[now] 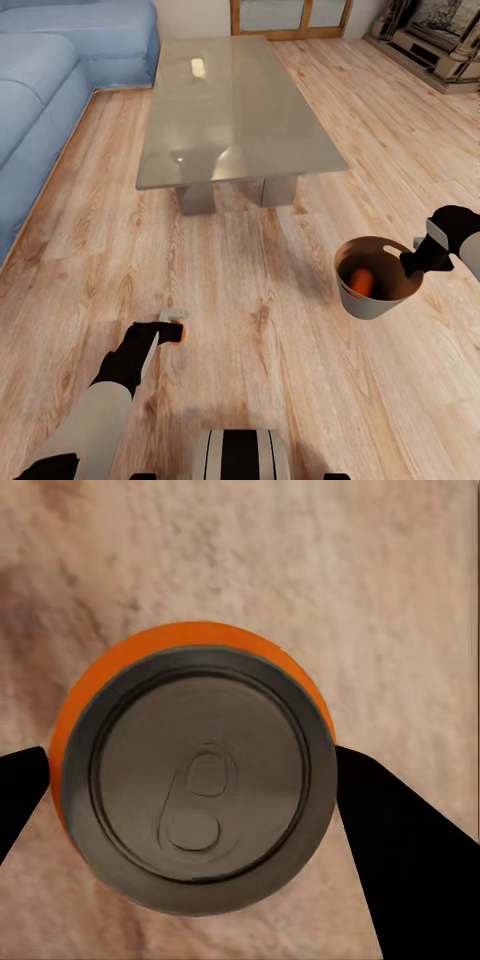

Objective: Put the three can of soda from the living room inside the tash can in the kitchen.

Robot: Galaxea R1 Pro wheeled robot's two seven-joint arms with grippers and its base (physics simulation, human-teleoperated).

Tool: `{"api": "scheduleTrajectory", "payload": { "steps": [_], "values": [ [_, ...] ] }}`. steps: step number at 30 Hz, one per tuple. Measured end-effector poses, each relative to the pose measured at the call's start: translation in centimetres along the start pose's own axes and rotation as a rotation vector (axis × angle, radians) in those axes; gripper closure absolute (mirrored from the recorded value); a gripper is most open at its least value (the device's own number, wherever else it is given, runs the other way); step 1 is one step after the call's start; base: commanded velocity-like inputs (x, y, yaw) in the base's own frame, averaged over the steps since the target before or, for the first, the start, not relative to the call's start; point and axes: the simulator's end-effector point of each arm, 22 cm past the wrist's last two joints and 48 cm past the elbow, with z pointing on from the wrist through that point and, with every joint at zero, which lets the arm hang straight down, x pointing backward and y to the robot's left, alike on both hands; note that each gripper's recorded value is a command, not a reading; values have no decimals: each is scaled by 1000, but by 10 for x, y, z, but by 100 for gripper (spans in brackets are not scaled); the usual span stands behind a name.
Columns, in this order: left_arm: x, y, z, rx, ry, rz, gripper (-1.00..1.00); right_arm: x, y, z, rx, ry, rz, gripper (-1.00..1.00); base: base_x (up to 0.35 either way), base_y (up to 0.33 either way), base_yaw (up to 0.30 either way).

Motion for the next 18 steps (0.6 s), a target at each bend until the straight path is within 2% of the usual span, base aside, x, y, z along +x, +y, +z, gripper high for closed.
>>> {"api": "scheduleTrajectory", "payload": {
  "steps": [13,18],
  "values": [
    [-19,0,-24,-4,-21,-2,100,-4,-8,-35,-12,-49,15,100,0,0,0],
    [-25,0,-34,-5,-20,-1,100,-5,-11,-46,-16,-49,17,100,0,0,0]
  ]
}}
